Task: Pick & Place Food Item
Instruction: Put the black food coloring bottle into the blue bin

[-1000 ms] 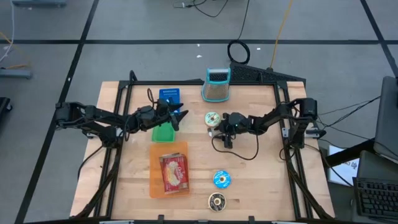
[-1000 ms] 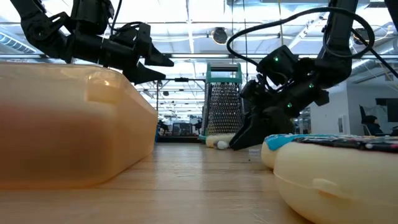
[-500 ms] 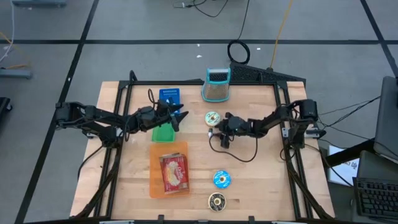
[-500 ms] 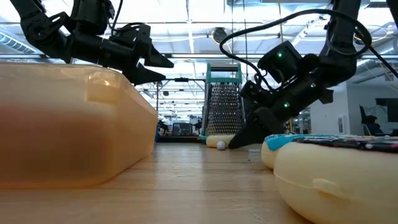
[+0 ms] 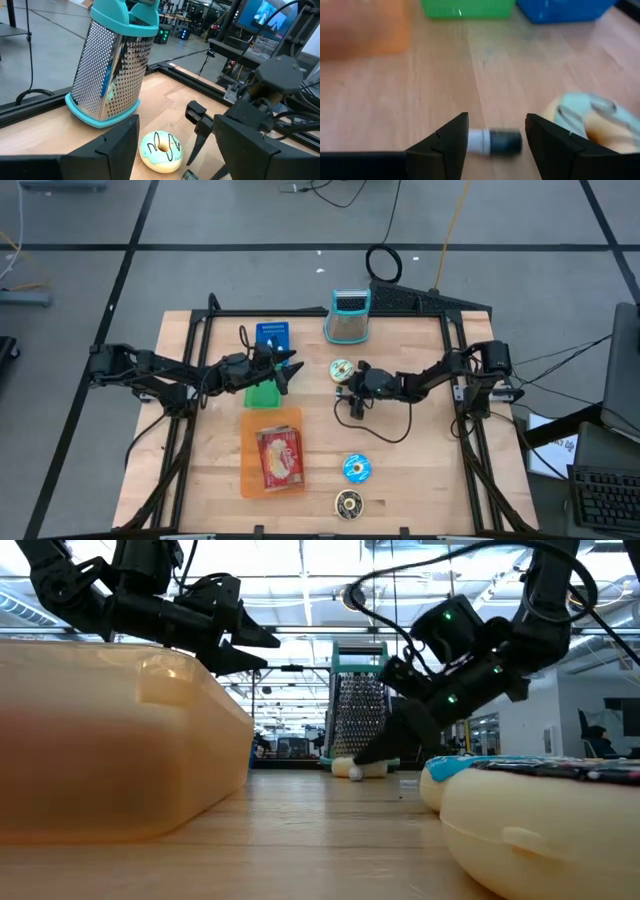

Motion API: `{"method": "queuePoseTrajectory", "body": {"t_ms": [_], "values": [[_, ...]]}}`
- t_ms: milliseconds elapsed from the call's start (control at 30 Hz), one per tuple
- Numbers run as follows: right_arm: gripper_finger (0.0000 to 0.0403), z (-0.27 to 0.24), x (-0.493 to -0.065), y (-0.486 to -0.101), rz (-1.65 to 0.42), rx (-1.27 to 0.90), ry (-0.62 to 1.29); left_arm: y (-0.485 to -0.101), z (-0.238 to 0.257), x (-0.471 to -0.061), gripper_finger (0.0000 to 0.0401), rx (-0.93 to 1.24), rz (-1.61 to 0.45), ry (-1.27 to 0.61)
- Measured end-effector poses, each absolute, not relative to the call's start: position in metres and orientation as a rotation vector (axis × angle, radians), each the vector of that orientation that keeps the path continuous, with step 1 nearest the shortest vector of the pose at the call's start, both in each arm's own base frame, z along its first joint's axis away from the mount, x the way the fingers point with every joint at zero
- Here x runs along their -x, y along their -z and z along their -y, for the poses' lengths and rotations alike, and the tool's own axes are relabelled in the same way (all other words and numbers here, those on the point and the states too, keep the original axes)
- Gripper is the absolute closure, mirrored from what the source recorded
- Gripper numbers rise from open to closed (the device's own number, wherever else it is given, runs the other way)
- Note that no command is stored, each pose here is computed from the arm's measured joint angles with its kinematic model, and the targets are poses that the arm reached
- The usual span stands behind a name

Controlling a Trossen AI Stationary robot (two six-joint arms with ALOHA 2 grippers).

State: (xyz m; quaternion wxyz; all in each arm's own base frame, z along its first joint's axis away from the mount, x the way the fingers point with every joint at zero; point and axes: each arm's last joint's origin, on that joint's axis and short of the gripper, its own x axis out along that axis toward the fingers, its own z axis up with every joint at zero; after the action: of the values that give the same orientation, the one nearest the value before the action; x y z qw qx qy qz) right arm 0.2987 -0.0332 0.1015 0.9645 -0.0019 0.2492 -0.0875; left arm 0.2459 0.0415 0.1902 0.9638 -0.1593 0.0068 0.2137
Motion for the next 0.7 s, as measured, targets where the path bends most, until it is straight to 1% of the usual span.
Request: {"method": "queuePoseTrajectory", "body": {"t_ms": [100, 233, 367, 467, 567, 700], "values": [[0.0210, 0.032, -0.307, -0.108, -0.477, 0.023, 0.164, -0.190, -0.041, -0.246, 0.0146, 0.323, -0.014, -0.432], [0.0186, 0.033, -0.313, -0.114, -0.459, 0.033, 0.161, -0.190, -0.041, -0.246, 0.0146, 0.326, -0.013, -0.432], [0.0171, 0.033, -0.313, -0.111, -0.506, 0.050, 0.118, -0.190, -0.041, -0.246, 0.0146, 0.329, -0.012, -0.432], [0.0172, 0.031, -0.314, -0.101, -0.538, 0.056, 0.036, -0.190, -0.041, -0.246, 0.0146, 0.329, -0.012, -0.432], [0.0179, 0.028, -0.313, -0.101, -0.543, 0.055, -0.012, -0.190, -0.041, -0.246, 0.0146, 0.331, -0.012, -0.432], [0.0191, 0.025, -0.311, -0.101, -0.578, 0.043, -0.016, -0.190, -0.041, -0.246, 0.0146, 0.333, -0.011, -0.431]]}}
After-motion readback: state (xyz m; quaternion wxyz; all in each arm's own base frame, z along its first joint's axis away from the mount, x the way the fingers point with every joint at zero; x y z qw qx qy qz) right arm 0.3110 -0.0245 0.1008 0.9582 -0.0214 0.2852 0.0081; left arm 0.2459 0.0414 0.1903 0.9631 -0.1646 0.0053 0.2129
